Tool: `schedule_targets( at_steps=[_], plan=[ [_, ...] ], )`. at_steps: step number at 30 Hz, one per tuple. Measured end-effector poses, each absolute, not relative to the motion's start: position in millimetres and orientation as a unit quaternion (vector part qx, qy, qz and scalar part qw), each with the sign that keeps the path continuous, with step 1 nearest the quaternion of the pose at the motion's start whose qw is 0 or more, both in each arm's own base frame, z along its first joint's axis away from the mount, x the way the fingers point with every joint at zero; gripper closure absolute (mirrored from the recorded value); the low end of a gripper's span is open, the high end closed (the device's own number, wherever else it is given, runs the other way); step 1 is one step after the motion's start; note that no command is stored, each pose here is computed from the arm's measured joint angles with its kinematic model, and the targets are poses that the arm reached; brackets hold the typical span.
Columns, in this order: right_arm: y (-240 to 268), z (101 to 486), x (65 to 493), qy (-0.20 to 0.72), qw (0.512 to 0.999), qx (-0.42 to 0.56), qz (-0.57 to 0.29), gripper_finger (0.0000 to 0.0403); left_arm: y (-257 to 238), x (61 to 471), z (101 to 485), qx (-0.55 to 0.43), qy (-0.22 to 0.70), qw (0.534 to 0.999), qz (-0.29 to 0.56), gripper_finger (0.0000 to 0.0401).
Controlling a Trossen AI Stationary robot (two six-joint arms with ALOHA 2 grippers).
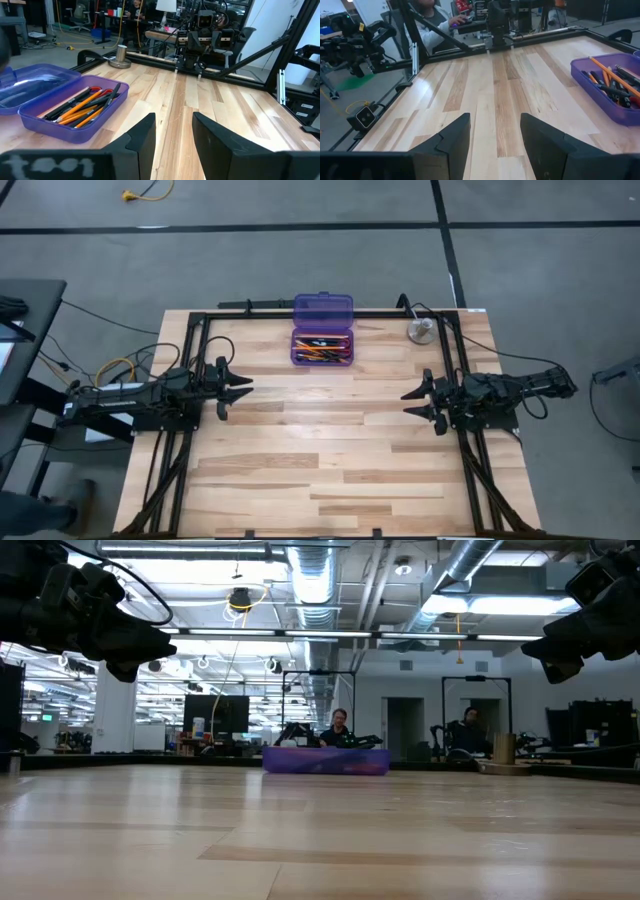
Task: Pick & place school supplies into a supply box
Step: Return to Home Position
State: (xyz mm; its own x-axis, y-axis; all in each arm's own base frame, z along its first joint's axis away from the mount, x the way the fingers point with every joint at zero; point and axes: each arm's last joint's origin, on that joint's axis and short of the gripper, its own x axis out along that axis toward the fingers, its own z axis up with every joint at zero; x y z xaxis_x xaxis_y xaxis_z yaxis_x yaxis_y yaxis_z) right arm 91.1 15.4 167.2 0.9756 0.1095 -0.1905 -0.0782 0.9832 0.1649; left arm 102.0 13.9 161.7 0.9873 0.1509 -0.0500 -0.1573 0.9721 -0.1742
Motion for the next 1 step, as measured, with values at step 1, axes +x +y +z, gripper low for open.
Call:
schedule_targets(
  at_steps=[1],
  plan=[
    [15.4, 167.2, 91.1, 0.100, 0.991, 0.078, 0.047, 0.0234, 13.8, 102.0, 161.7, -0.089, 0.018, 0.993, 0.077, 0.0285]
  ],
)
